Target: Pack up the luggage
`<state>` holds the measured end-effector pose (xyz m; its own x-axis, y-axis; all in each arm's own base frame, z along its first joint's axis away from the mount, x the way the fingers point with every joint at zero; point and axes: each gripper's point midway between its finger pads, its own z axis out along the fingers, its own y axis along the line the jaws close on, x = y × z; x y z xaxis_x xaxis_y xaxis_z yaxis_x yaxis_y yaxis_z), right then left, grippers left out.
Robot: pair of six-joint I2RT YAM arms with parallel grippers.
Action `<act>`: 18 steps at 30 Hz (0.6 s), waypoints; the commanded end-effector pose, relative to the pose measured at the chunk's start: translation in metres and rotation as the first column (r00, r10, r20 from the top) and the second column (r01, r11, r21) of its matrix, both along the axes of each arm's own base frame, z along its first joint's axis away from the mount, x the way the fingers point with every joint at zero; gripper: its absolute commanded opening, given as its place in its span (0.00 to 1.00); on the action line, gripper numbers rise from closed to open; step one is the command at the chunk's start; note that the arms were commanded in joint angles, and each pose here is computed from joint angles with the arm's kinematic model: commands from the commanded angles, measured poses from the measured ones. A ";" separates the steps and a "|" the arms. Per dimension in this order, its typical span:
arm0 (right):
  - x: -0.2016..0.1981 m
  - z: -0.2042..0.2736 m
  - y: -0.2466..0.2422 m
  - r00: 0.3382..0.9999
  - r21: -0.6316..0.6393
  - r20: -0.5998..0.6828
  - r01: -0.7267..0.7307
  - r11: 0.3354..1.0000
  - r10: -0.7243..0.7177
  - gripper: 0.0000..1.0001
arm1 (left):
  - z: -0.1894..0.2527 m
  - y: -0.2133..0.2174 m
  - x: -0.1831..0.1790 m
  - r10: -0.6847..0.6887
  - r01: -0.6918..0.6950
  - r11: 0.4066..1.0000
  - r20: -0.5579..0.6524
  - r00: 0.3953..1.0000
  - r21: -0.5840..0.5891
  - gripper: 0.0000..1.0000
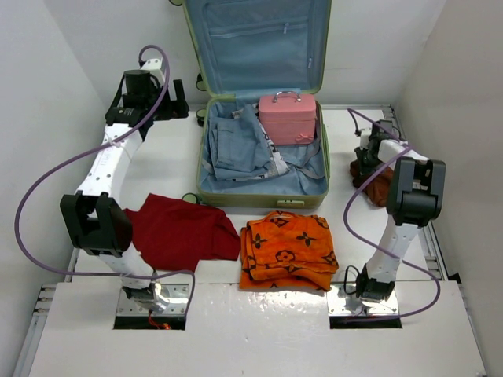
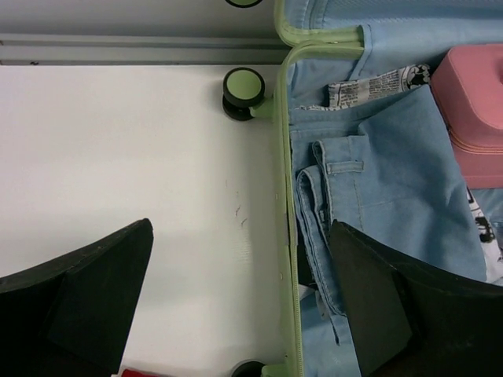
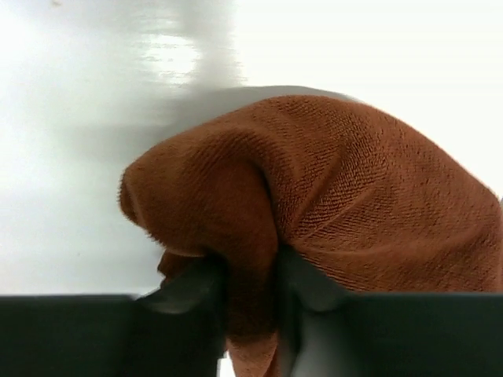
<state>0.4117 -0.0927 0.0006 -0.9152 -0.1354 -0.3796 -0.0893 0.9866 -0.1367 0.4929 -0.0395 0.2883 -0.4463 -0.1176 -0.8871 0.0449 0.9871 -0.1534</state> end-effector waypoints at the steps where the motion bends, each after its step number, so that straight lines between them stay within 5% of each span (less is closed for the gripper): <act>1: 0.011 0.032 0.007 0.995 0.049 0.093 -0.049 0.998 0.044 0.19 | 0.011 0.005 0.005 0.001 0.000 1.000 0.026 1.000 -0.031 1.00; 5: 0.035 0.123 0.038 0.922 0.129 0.368 -0.180 0.975 0.122 0.06 | 0.002 0.015 0.003 -0.006 0.006 0.996 -0.001 1.000 -0.087 1.00; 9: 0.040 0.218 0.111 0.733 0.111 0.619 -0.437 0.892 0.283 0.02 | -0.010 0.024 0.001 -0.009 0.004 0.989 -0.033 0.999 -0.145 1.00; 11: 0.035 0.235 0.135 0.658 0.076 0.666 -0.529 0.845 0.352 0.02 | -0.014 0.027 0.002 -0.008 0.000 0.986 -0.045 0.999 -0.167 1.00; 15: 0.005 0.236 0.231 0.447 -0.008 0.702 -0.774 0.633 0.555 0.02 | -0.014 0.038 0.002 0.003 -0.011 0.984 -0.045 0.999 -0.177 1.00; 18: -0.004 0.218 0.265 0.372 -0.035 0.694 -0.837 0.545 0.616 0.02 | -0.014 0.043 0.002 0.012 -0.020 0.984 -0.045 0.999 -0.177 1.00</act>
<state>0.4182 0.1401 0.2499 -0.1340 -0.3847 -0.9132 -0.7025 0.6869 -0.1863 0.4947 0.0037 0.2705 -0.4870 -0.2627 -0.8330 0.0023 0.9533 -0.3020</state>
